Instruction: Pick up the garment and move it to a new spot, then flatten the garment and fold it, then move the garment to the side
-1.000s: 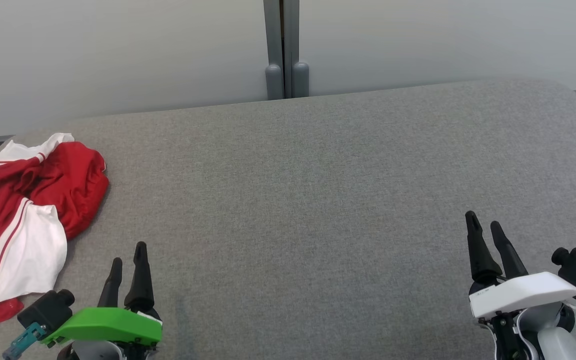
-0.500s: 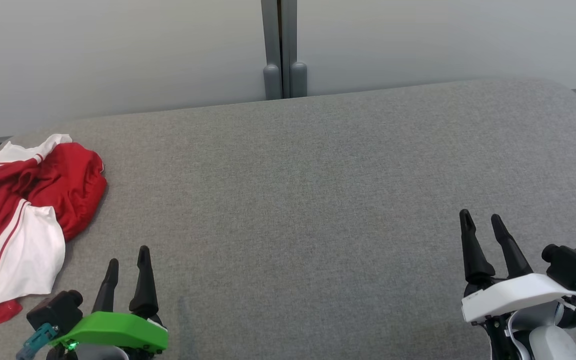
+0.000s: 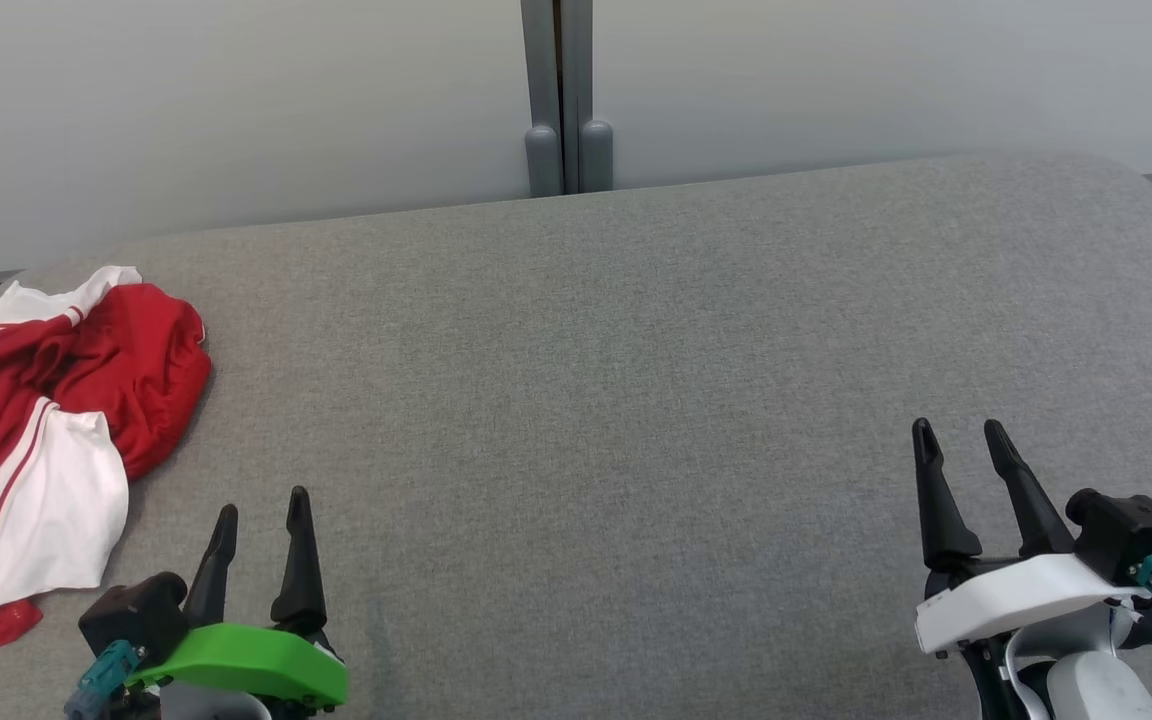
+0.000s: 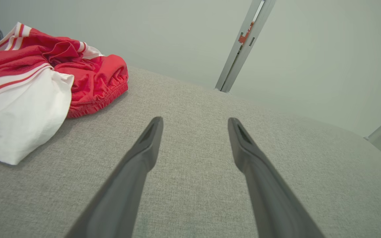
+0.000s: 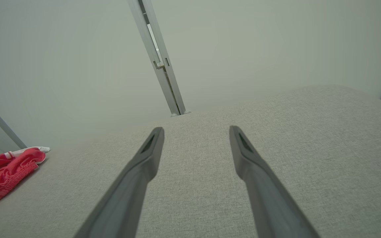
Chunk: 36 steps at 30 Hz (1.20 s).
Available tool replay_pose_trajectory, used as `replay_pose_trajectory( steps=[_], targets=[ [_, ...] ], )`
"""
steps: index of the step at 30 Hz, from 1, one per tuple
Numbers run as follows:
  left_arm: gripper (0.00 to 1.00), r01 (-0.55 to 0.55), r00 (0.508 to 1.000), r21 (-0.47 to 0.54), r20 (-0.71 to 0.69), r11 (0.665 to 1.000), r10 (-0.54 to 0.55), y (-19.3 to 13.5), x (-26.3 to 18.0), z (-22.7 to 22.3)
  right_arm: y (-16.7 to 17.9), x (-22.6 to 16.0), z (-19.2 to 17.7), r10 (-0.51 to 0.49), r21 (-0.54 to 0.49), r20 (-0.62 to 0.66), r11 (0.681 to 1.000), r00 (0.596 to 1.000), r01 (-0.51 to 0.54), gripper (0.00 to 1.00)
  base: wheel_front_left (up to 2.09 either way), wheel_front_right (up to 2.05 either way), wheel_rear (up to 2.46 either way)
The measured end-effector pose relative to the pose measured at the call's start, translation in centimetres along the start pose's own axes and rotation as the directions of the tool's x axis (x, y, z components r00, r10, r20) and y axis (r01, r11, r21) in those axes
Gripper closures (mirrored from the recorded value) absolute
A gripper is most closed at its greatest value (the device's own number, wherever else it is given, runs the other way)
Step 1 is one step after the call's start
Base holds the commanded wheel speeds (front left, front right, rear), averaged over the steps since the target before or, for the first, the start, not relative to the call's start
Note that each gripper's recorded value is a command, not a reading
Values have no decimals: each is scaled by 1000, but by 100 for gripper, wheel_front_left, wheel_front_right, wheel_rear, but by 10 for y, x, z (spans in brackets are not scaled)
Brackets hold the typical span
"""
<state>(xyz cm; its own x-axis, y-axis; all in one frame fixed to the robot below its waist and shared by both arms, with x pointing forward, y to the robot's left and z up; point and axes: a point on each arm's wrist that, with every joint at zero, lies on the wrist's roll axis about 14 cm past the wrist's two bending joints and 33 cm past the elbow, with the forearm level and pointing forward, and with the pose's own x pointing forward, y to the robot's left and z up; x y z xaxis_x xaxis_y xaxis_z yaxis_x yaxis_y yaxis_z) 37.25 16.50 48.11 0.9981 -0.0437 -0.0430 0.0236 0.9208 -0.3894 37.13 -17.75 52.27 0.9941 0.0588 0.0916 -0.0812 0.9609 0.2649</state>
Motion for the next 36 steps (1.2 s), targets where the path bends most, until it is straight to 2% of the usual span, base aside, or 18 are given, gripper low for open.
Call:
replay_pose_trajectory(
  steps=[14, 36],
  targets=[
    [0, 19, 1000, 130, 6, 991, -20, -1, -4, -1, 0, -4, -5, 12, -108, -8, 994, 1000, -13, 0, 0, 0, 0],
    [0, 48, 998, 253, 25, 966, -56, -6, -7, 0, 0, -10, -4, 26, -245, 6, 969, 1000, -24, 0, 0, 0, 0]
  ],
)
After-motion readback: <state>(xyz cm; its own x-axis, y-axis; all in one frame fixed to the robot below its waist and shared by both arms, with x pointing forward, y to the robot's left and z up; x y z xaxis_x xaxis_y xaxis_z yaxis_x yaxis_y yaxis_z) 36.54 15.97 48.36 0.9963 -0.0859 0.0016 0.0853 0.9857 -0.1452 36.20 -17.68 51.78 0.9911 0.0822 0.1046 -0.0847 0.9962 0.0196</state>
